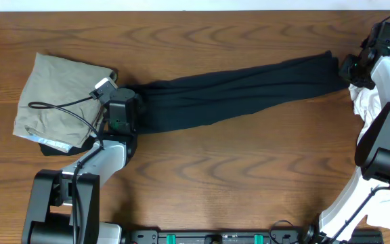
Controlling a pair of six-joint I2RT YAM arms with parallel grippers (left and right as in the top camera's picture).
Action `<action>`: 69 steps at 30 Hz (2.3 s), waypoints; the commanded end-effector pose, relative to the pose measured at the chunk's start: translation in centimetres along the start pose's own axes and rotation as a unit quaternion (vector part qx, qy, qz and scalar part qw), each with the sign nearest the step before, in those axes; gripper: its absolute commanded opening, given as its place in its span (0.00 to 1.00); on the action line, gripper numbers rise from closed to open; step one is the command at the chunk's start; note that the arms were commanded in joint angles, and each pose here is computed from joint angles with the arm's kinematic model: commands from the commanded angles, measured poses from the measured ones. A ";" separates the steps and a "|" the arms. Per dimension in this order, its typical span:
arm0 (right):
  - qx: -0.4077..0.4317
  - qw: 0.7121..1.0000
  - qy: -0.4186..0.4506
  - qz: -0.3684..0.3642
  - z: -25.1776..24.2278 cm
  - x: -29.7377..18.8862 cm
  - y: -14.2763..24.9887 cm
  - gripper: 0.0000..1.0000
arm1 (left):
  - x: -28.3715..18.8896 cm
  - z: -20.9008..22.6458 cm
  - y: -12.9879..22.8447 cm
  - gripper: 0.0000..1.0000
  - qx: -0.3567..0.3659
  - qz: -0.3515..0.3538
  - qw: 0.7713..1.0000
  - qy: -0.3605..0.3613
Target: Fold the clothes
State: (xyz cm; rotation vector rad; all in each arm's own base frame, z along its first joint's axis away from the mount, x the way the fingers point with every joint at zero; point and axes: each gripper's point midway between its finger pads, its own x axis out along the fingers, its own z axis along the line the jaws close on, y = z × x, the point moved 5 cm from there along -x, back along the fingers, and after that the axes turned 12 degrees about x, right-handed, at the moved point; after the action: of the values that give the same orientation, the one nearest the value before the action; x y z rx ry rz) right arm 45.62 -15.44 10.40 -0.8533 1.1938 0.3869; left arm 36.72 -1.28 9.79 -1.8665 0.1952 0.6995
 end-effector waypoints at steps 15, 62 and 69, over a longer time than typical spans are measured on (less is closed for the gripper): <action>-0.072 0.997 -0.029 -0.013 0.6 0.4 -0.7 0.38 | 0.1 0.0 -2.2 0.58 -0.002 -0.048 0.999 -0.013; -0.143 0.975 -0.155 0.071 1.3 7.8 3.3 0.63 | 2.4 1.6 6.2 0.47 0.101 0.134 0.986 -0.002; -0.150 0.969 -0.170 0.095 1.6 8.8 4.6 0.37 | 2.4 1.6 6.2 0.47 0.101 0.134 0.986 -0.002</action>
State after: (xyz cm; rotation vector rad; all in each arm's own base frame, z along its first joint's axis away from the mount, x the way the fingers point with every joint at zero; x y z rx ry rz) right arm 47.94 -14.00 4.68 -0.9699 0.8823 0.7497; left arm 35.92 -2.11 4.69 -1.6861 0.4634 0.7870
